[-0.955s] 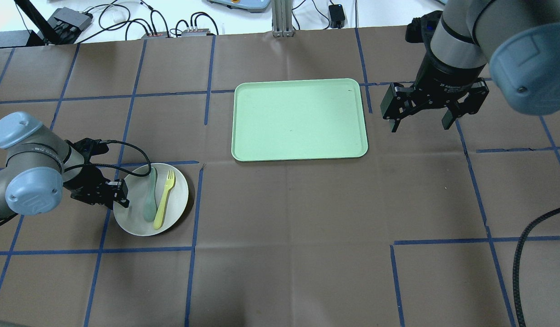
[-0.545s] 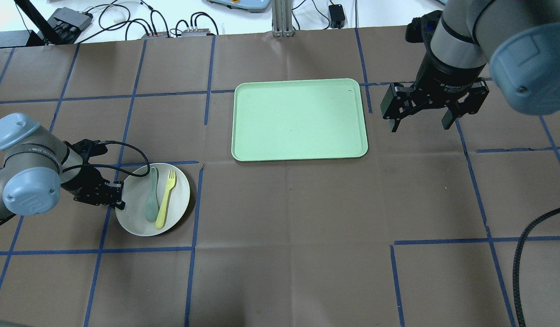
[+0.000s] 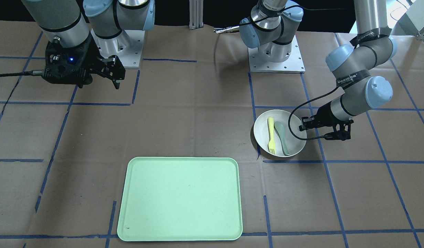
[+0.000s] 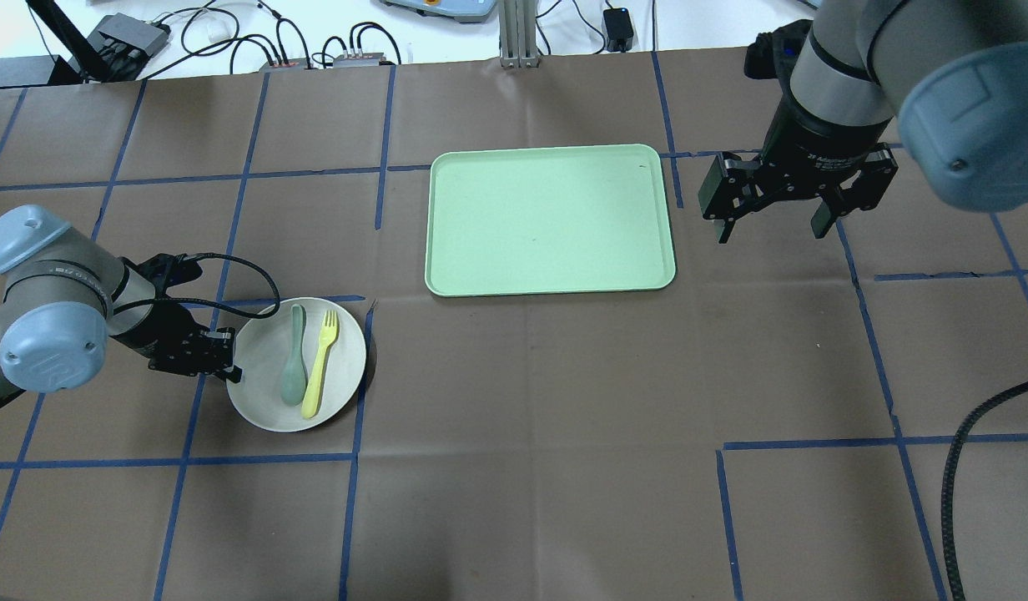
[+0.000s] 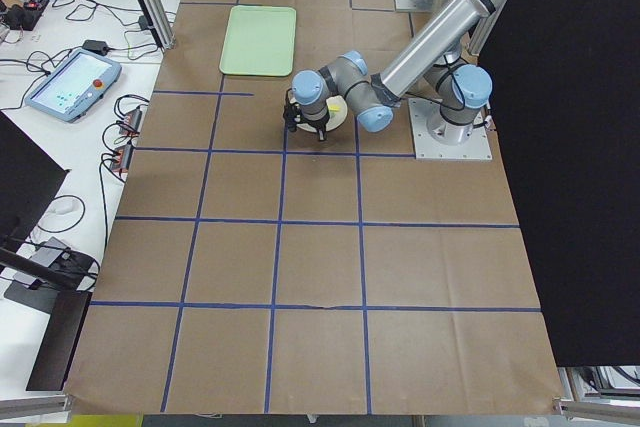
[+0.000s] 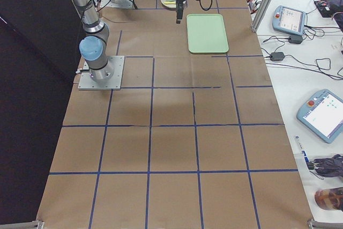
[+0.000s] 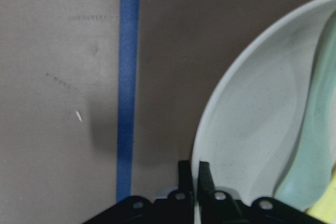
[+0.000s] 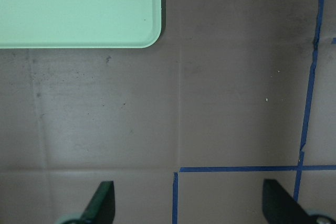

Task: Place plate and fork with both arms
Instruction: 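Slide the plate with the left gripper onto the green tray, then open the left gripper and raise it away from the plate, then move the right gripper over the plate above the yellow fork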

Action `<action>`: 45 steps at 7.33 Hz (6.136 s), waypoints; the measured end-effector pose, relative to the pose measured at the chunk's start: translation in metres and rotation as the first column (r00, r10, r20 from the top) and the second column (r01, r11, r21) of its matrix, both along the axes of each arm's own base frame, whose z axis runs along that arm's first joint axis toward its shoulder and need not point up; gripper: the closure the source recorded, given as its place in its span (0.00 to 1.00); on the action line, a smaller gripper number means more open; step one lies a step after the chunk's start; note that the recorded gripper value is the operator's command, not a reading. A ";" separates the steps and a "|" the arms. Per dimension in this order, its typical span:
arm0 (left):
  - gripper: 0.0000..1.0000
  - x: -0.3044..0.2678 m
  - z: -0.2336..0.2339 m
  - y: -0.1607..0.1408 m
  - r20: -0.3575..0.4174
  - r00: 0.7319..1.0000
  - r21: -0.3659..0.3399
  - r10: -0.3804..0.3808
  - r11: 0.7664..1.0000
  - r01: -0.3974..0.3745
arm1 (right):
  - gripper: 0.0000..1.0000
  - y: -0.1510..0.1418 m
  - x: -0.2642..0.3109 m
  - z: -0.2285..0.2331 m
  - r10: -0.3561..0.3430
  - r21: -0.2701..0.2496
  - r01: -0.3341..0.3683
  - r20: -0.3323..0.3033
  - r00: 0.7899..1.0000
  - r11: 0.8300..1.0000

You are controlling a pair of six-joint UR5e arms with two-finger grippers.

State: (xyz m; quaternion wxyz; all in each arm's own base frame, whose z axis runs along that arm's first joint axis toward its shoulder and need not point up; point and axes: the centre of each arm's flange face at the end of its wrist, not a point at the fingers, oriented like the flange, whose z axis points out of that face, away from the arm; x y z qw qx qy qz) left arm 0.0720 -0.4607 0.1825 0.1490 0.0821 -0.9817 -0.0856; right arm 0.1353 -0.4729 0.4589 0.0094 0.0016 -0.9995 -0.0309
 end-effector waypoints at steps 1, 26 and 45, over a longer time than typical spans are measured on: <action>1.00 -0.015 0.004 -0.006 -0.028 0.999 -0.006 0.021 1.000 -0.021 | 0.00 0.000 0.000 0.000 0.000 0.000 0.000 0.000 1.000 1.000; 0.00 -0.239 0.300 -0.080 0.277 0.935 -0.049 -0.221 0.969 0.244 | 0.00 -0.002 0.000 0.001 0.003 -0.014 -0.003 -0.001 1.000 1.000; 0.00 -0.222 0.287 -0.050 0.270 0.938 0.070 -0.217 0.976 0.206 | 0.44 -0.179 0.201 -0.184 -0.031 -0.104 0.031 0.009 0.999 0.994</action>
